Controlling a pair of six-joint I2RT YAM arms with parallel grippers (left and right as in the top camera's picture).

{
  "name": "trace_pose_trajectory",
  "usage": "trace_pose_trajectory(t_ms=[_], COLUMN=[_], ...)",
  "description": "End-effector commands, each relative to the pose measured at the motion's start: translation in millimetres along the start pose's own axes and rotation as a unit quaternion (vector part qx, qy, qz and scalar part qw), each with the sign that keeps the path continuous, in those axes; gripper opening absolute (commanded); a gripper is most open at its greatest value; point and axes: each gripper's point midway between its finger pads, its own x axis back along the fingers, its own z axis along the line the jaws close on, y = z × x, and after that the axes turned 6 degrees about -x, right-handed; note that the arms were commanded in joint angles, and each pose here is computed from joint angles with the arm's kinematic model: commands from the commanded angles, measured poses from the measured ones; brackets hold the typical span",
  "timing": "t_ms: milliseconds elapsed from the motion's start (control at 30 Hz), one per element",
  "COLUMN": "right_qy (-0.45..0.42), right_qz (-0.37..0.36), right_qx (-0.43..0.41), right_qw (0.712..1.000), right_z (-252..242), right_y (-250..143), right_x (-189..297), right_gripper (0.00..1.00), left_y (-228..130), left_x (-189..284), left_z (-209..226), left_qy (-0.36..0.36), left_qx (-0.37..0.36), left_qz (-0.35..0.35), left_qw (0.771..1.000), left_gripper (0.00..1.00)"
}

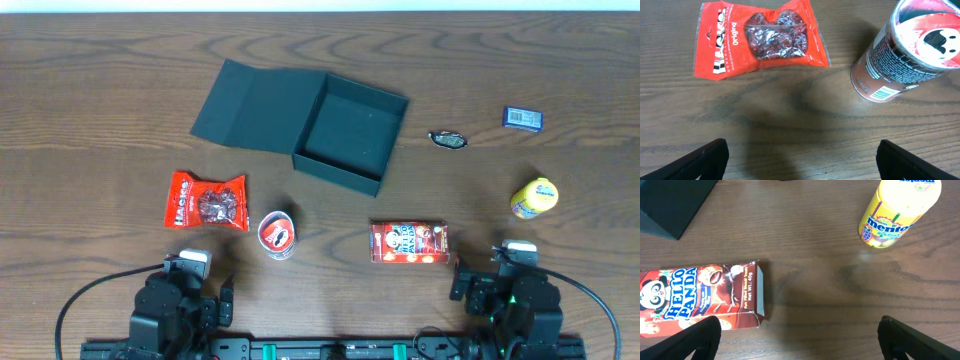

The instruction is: Pack container

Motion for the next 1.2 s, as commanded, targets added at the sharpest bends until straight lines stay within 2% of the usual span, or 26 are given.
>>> trace_pose_trajectory(t_ms=[0,767,1033,1167], right_qy=[0.004,0.004,0.005,0.025], right_qz=[0.001,0.001,-0.003,-0.04], right_qx=[0.006,0.006,0.005,-0.027], right_qw=[1.0,1.0,1.0,0.999], right_z=[1,1,2,10], right_y=[-1,-1,1,19], right_x=[0,0,0,1], right_gripper=[0.99,0.99,0.99,0.99], left_y=[-13,-13,36,37], left_x=[-7,-7,-4,-3], left_z=[-2,-1,-5,-5], left_qy=[-0.007,-0.001,-0.015,-0.015], left_qx=[-0.006,-0.006,-0.003,-0.003], left_qz=[0.02,0.02,-0.079,-0.082], left_qw=[1.0,1.0,0.997,0.996], left_gripper=[0.95,0.95,0.95,0.95])
